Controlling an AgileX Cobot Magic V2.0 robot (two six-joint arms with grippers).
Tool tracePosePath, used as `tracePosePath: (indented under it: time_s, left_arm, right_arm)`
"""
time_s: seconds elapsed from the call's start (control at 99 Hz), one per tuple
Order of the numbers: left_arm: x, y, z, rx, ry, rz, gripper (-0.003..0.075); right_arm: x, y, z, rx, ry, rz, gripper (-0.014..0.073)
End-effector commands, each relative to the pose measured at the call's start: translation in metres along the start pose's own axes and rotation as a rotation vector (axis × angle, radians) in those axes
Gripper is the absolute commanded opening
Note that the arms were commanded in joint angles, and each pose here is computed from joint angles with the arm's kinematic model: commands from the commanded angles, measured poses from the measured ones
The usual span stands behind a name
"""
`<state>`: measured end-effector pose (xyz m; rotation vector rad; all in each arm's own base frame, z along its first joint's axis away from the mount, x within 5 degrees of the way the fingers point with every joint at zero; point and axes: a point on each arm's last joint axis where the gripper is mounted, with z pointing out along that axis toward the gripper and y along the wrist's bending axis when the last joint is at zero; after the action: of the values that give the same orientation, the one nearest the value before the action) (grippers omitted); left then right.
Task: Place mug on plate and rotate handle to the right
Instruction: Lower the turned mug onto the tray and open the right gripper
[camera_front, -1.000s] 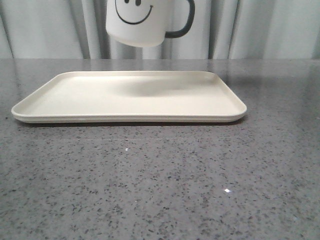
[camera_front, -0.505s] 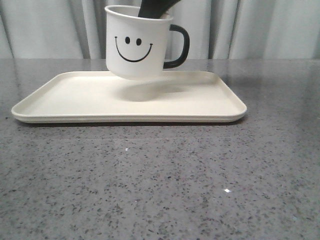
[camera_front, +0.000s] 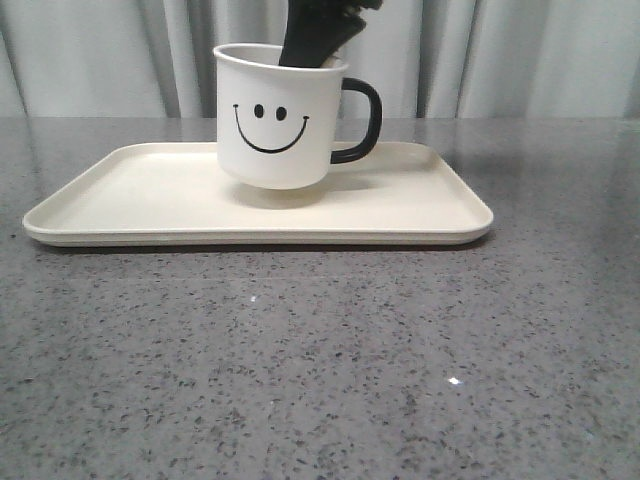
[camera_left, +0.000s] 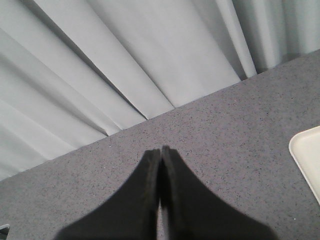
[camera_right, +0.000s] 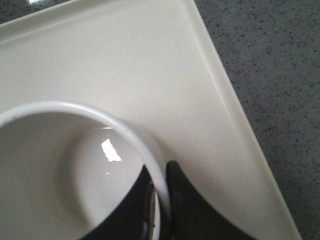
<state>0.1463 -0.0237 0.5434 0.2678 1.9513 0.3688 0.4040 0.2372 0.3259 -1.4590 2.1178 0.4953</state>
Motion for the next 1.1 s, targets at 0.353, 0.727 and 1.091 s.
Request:
tracePosePath:
  time_s: [0.353,0.727,1.091]
  left_arm:
    - [-0.0032,0.0077,-0.0088,-0.024,-0.050,-0.020,-0.0020]
    - [-0.0032,0.0077,-0.0088,-0.024,-0.050,-0.020,-0.0020]
    - [-0.0032,0.0077,-0.0088,-0.024,-0.050,-0.020,-0.0020]
  right_arm:
    - [-0.0034,0.0159,-0.0264,-0.053,0.001,-0.019,-0.0064]
    - [-0.0034,0.0160,-0.0262,-0.054,0.001,-0.018,-0.0064]
    - [-0.0034,0.0160,-0.0262,-0.053,0.002,-0.019,-0.0064]
